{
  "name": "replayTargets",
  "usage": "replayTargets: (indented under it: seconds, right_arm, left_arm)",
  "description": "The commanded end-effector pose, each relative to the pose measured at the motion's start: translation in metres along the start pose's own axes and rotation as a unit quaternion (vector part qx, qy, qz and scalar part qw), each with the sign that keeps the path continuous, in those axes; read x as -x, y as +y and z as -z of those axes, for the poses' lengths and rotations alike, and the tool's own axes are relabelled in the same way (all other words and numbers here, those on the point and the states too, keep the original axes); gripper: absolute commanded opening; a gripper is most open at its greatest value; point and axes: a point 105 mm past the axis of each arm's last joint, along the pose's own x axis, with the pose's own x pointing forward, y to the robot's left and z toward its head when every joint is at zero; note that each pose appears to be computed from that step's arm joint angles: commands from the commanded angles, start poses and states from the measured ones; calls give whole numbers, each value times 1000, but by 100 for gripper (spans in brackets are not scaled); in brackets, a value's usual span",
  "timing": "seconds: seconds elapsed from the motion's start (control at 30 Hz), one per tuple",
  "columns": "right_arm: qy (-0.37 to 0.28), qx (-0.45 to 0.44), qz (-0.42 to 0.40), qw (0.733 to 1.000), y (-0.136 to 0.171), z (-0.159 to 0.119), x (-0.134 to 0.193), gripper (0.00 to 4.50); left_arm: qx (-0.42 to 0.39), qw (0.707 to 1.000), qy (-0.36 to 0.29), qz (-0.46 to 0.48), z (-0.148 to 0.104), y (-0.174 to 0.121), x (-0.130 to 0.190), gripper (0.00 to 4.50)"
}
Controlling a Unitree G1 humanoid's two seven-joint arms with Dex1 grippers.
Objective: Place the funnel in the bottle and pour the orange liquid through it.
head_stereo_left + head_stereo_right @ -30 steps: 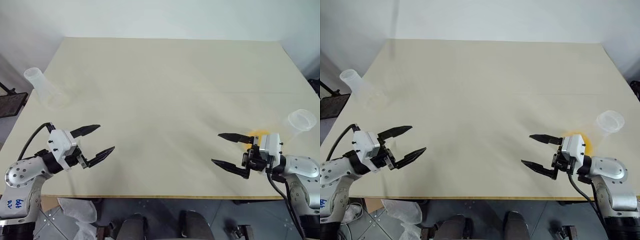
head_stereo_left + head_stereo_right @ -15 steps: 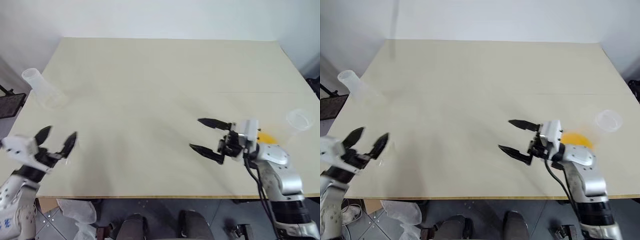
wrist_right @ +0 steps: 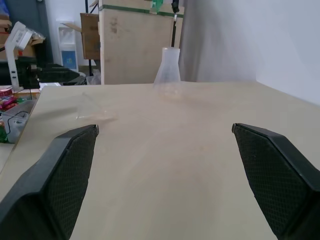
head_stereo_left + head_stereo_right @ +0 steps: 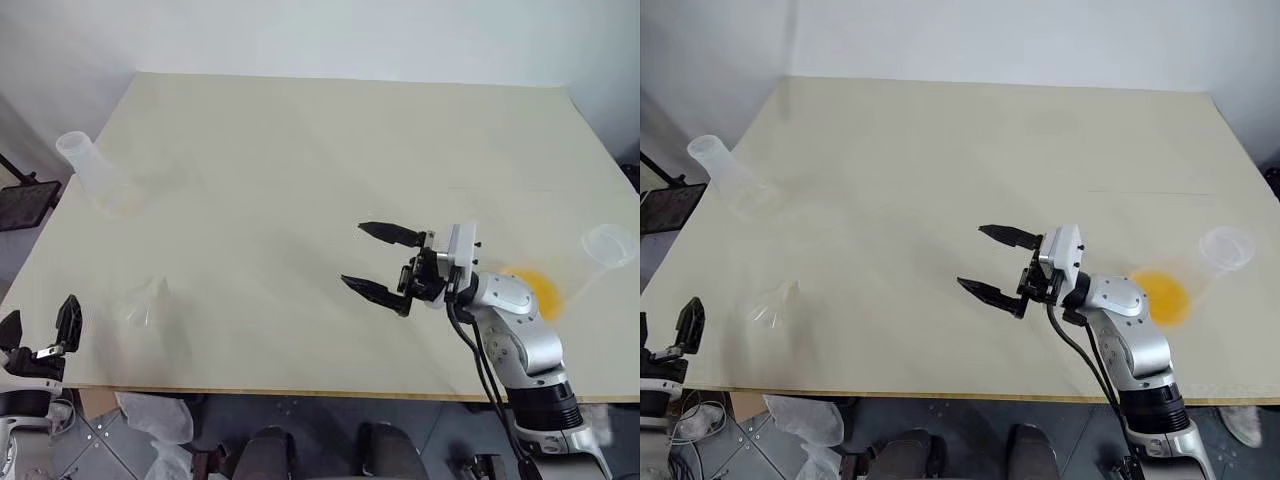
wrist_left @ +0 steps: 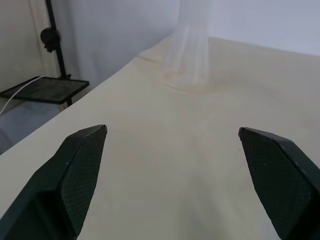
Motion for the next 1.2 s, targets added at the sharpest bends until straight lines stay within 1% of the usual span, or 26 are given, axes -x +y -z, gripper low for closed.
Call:
replayTargets:
  seconds: [0.03,0.13,0.3,0.43,0.5,0.73,0.83,0.97,1.2]
  right_arm:
    - [-8,24,-7,1000,0,-8,0,448]
    - [-10,22,-10,1000,1,-7,0,448]
    - [-17,21,-12,1000,2,-8,-5,448]
    - [-25,20,-12,999,2,-10,-8,448]
    - [-28,21,-12,999,2,-11,-9,448]
    - [-35,24,-5,999,0,-15,-11,448]
    - [-36,24,-1,999,-1,-16,-11,448]
    - [-37,23,5,999,0,-16,-10,448]
    - [-38,26,22,999,-2,-17,-7,448]
  left_arm:
    - [-22,999,-10,29,-22,-10,-30,450]
    - [-47,999,17,13,-30,-6,-65,450]
    - [-71,997,24,3,-49,-7,-117,450]
    - [-84,996,29,-5,-56,-10,-153,450]
    - [-93,995,31,-15,-58,-8,-166,450]
    - [-107,994,21,-27,-67,-12,-199,450]
    - [-110,993,18,-25,-69,-14,-206,450]
    - [-119,993,13,-16,-74,-24,-216,450]
    - [-111,993,16,-23,-73,-27,-221,450]
